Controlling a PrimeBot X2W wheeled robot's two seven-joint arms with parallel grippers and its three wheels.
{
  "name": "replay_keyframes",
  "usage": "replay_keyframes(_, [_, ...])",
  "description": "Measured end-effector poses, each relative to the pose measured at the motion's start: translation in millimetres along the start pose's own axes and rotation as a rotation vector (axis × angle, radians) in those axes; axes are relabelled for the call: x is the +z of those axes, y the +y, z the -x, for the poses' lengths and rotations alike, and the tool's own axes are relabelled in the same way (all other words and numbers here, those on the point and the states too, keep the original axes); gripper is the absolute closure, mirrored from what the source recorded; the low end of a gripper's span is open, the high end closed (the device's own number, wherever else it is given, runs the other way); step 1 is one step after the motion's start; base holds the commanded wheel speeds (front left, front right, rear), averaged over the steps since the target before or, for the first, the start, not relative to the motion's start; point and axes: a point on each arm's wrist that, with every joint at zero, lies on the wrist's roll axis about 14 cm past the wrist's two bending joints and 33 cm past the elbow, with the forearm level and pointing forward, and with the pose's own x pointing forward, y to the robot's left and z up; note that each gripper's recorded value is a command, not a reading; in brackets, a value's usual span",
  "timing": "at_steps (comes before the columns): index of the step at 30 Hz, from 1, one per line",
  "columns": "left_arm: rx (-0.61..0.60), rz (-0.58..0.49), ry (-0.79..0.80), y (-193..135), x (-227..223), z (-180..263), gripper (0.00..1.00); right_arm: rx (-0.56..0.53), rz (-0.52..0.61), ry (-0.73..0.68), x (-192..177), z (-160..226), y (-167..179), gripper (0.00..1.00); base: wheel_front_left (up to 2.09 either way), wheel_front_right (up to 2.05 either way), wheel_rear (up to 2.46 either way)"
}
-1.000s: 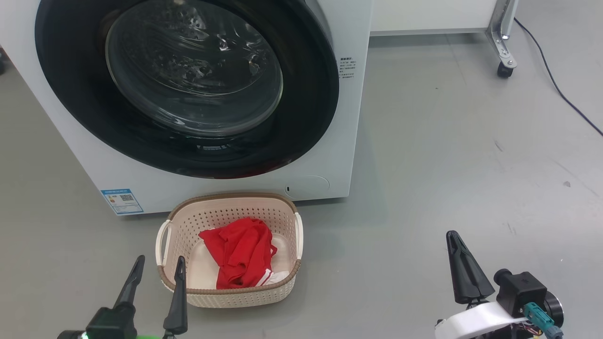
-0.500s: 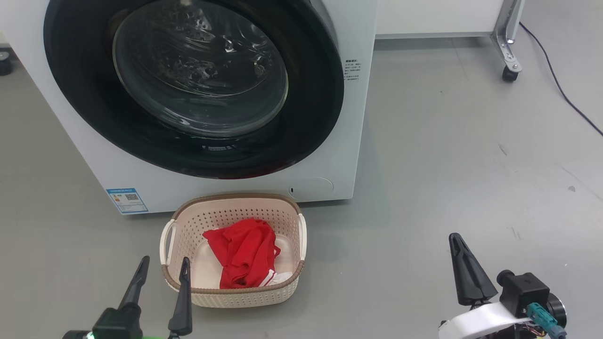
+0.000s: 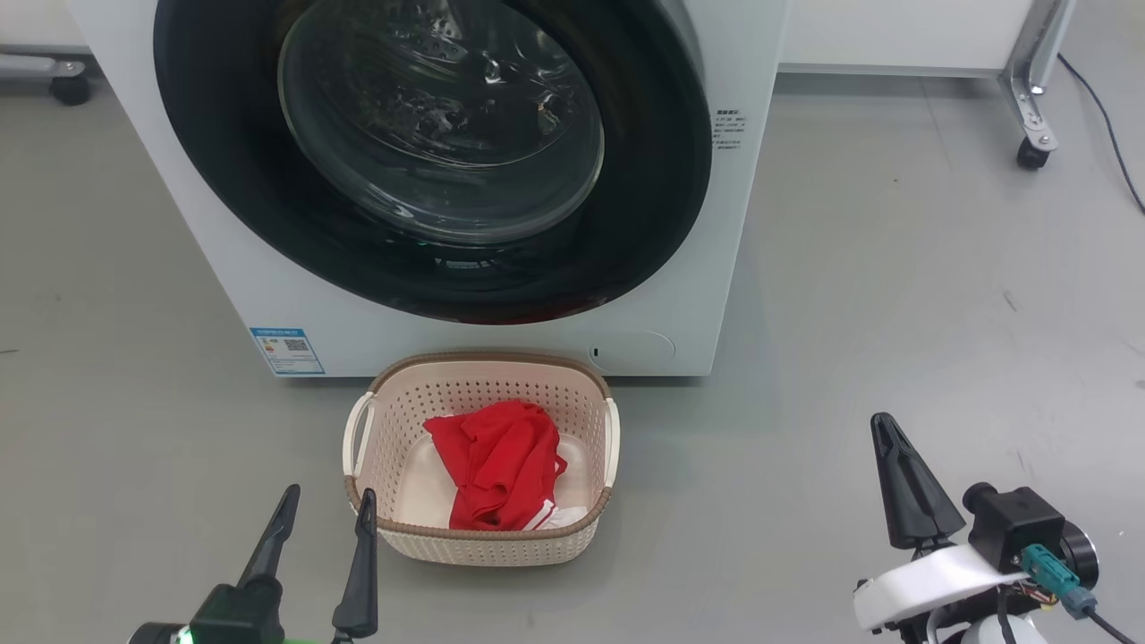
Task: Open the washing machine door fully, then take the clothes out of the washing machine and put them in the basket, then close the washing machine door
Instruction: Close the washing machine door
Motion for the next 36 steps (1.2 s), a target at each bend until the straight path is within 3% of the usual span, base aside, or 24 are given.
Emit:
replay_keyframes(8, [0.036,-0.003,-0.007,9,3,-3,0.00,0.089,0.017,-0.014,6,-37,14,1.00,0.00,0.00,0.00])
replay_keyframes(36, [0.120,-0.028,-0.007,31,-5,-53,0.00,0.364,0.088,-0.096,31,-221,64,1.00,0.00,0.00,0.00])
